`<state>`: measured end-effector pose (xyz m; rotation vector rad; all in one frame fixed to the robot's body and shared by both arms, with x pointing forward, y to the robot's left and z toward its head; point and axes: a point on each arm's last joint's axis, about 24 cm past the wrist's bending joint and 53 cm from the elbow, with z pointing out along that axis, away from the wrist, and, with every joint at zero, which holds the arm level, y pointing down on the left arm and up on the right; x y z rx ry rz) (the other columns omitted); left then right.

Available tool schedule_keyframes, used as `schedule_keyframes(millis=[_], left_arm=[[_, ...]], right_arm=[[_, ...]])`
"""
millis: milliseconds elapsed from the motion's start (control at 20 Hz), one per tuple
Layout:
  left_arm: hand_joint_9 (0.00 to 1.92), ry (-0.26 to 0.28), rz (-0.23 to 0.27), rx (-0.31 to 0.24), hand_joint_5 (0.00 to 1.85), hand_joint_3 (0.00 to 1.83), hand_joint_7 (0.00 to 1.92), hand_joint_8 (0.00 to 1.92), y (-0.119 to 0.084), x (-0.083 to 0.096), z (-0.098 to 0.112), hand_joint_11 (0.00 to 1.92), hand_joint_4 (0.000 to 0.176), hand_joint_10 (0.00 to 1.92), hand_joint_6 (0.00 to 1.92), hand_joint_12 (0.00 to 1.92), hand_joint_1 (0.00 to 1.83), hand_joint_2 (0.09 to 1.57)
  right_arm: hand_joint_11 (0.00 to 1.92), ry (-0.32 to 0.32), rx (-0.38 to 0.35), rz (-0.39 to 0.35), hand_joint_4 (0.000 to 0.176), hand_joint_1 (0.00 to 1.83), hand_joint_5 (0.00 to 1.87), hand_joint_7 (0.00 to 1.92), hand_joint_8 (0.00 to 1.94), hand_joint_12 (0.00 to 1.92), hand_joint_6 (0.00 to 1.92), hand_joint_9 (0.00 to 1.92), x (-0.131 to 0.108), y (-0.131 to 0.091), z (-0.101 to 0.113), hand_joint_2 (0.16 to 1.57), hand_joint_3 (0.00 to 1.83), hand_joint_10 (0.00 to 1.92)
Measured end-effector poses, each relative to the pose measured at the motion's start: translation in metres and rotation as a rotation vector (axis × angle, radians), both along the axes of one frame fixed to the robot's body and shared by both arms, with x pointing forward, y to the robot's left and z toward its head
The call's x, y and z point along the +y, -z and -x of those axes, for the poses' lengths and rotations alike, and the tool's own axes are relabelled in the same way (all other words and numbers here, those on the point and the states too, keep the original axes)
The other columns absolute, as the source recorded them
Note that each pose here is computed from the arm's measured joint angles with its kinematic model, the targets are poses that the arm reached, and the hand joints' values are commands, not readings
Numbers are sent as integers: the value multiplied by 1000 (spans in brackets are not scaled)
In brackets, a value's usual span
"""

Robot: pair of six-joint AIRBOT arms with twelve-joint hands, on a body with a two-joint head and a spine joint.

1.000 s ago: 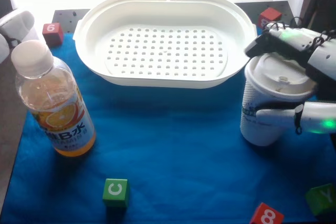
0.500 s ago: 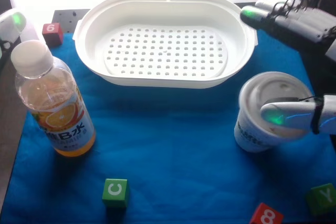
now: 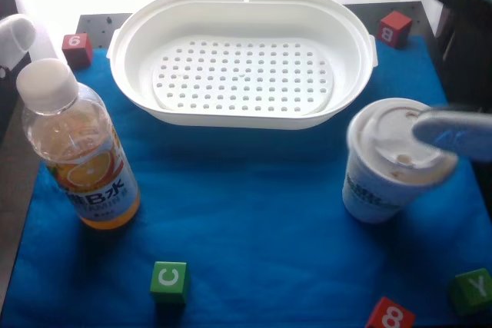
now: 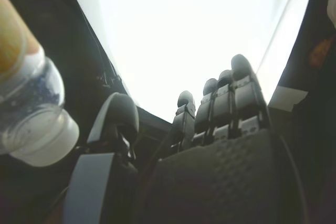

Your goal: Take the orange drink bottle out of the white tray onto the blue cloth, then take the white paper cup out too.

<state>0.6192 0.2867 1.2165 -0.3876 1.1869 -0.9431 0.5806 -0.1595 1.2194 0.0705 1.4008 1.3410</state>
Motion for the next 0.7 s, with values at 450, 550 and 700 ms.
schedule_keyframes(millis=[450,550,700], left_arm=[[19,35,-35,-8,124,2,30,0,-4,-6,0,0,148,1,1,182,448,1401],[24,42,-51,-11,45,0,13,0,-7,-7,-1,0,131,3,2,203,395,1392],[66,48,-58,-49,0,2,1,0,-20,-8,0,0,131,3,0,345,336,1414]], right_arm=[[22,166,-91,54,5,316,0,0,0,20,0,0,-36,-15,-21,1442,5,0],[0,191,-102,66,28,344,0,0,0,432,0,0,-45,-18,-26,1408,1,0],[0,201,-156,64,31,353,0,0,0,682,0,0,-48,-38,-29,1408,0,0]])
